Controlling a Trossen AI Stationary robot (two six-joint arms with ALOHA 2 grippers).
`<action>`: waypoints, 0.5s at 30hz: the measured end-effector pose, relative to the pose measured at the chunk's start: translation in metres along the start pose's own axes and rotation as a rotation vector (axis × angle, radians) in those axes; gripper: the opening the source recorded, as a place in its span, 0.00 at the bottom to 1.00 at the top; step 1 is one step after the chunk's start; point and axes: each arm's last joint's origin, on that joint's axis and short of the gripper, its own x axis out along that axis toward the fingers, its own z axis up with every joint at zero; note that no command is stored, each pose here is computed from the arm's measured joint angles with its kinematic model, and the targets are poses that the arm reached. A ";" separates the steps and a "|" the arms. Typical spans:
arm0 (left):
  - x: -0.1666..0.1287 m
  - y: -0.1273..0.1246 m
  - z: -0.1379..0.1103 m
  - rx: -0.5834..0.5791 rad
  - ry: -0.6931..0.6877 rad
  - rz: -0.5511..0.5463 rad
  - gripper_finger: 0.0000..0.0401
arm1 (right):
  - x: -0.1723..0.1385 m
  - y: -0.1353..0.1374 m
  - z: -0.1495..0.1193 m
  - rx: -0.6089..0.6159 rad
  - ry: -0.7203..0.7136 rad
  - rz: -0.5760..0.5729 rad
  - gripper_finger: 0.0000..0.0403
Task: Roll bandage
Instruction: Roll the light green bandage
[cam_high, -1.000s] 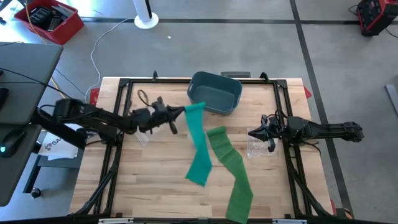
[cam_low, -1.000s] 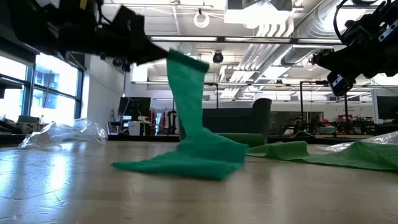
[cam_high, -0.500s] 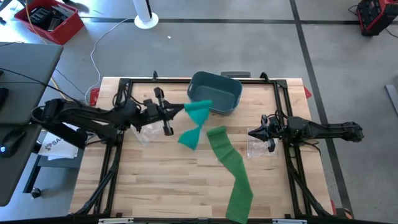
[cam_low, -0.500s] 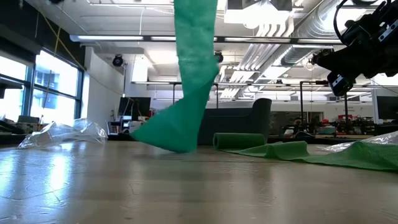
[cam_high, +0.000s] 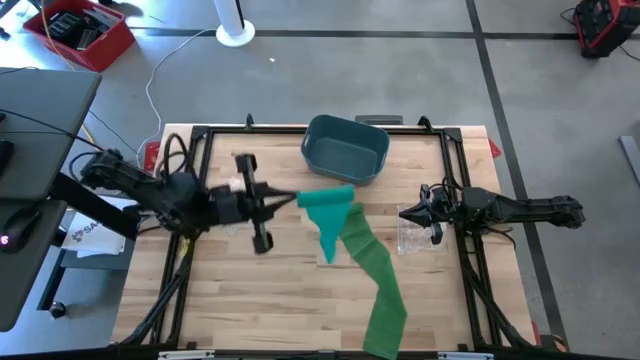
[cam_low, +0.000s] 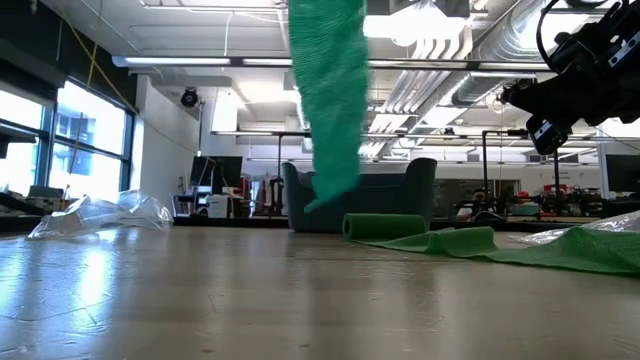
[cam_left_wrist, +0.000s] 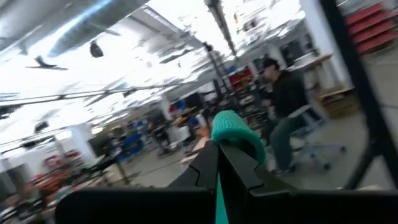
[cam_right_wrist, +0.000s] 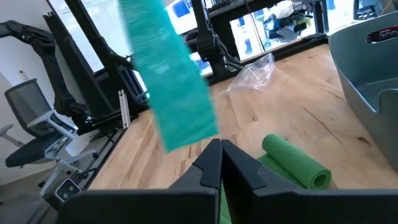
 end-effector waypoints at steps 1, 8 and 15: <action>0.000 -0.006 0.003 -0.012 -0.009 -0.019 0.00 | 0.000 0.000 0.000 0.000 0.000 0.000 0.00; -0.002 -0.064 0.021 -0.118 -0.173 -0.064 0.00 | 0.000 0.000 0.000 0.000 -0.001 0.000 0.00; -0.008 -0.086 0.019 0.028 0.055 0.309 0.00 | 0.000 0.000 0.000 0.000 0.000 0.000 0.00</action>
